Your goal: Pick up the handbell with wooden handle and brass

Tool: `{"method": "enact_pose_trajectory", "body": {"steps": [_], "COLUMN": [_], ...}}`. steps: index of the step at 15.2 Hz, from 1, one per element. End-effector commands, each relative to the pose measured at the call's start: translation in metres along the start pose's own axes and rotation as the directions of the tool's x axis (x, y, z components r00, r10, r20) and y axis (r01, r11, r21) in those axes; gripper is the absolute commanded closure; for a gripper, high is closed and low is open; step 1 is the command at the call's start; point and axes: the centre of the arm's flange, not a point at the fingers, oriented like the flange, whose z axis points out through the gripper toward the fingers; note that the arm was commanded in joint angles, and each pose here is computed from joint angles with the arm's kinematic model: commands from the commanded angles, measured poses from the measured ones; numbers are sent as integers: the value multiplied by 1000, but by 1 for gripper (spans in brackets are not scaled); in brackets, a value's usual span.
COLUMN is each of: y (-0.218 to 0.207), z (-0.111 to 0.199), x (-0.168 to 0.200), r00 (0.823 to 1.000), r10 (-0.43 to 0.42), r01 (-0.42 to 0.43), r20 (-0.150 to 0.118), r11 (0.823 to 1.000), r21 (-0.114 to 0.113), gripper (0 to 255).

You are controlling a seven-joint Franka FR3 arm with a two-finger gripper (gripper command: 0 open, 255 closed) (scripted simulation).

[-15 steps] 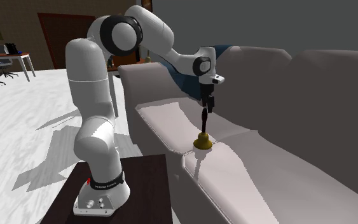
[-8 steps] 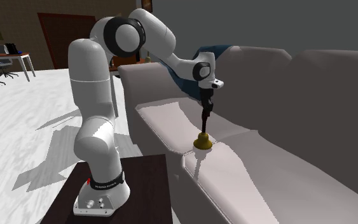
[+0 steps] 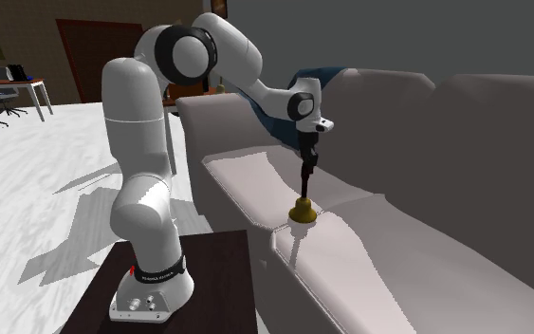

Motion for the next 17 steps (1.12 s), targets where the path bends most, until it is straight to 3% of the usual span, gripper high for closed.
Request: {"method": "enact_pose_trajectory", "body": {"steps": [1, 17], "y": [0, -2], "z": [-4, -79], "x": [1, 7], "r00": [1000, 1000], "r10": [0, 0], "r01": [0, 0], "r20": [2, 2], "r11": [1000, 1000], "r21": [0, 0], "gripper": [255, 255]}}
